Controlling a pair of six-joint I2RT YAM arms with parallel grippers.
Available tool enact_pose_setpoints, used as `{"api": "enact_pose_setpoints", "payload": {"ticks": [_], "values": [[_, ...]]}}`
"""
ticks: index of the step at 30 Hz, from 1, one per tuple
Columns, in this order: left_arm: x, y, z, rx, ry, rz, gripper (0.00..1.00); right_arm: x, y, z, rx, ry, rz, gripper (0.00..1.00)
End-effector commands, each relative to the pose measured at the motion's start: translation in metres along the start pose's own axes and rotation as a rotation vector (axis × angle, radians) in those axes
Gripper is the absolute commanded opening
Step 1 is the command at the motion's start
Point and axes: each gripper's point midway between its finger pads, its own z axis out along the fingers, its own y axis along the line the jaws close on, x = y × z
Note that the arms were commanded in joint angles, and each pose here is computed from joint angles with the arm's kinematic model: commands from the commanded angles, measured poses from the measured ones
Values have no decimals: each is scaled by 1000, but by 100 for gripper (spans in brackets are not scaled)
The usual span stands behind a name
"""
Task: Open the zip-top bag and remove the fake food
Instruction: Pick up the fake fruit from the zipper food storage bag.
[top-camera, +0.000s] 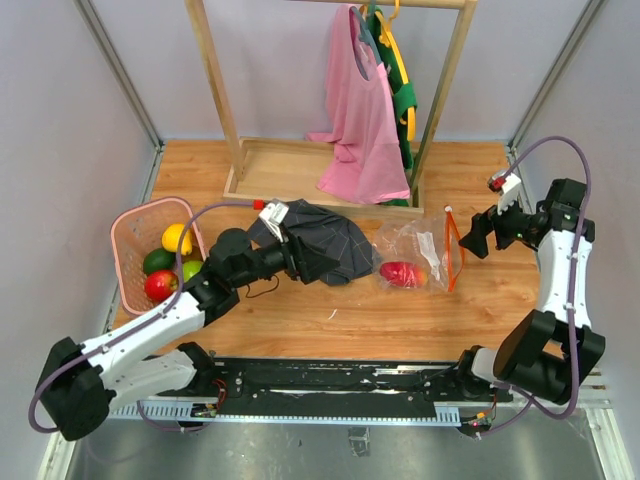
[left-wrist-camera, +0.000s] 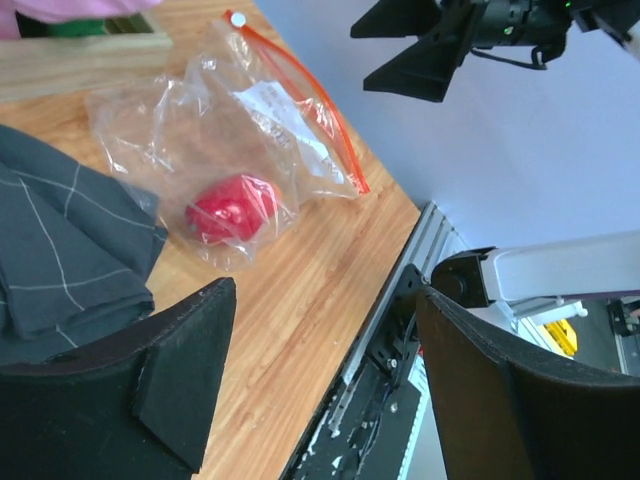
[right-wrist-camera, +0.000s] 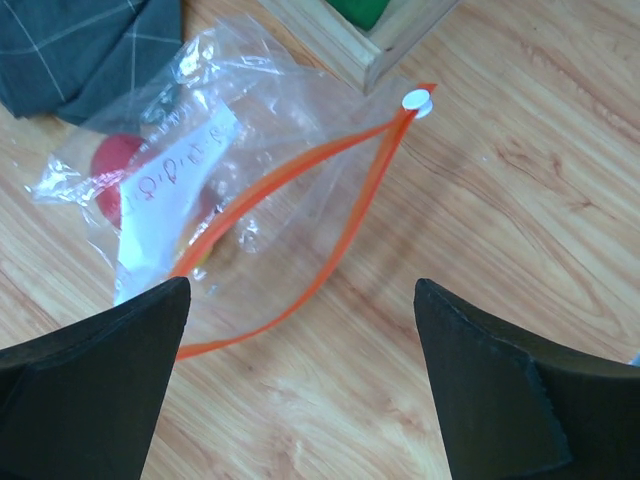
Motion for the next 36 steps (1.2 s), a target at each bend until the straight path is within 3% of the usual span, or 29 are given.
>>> {"api": "enact_pose_setpoints", "payload": {"ticks": [1,5,9,14,16,26,36], "values": [[-10,-5,18,-26,-87,-18,75,10,-9,-5,21,50,-69,92],[0,-4,41,-53,-74,-31,69,20,-8,3,-18,60,-72,80],[21,7,72,-92,-8,-67,62,27,1,12,-108,53,-36,57],[47,22,106,-138,64,-95,64,34,11,22,-222,41,15,32],[58,30,118,-154,89,-108,67,37,14,27,-262,37,24,28],[94,60,153,-227,167,-135,73,54,31,55,-415,71,-23,26],[126,94,169,-318,252,-116,69,65,31,79,-464,76,-268,30]]}}
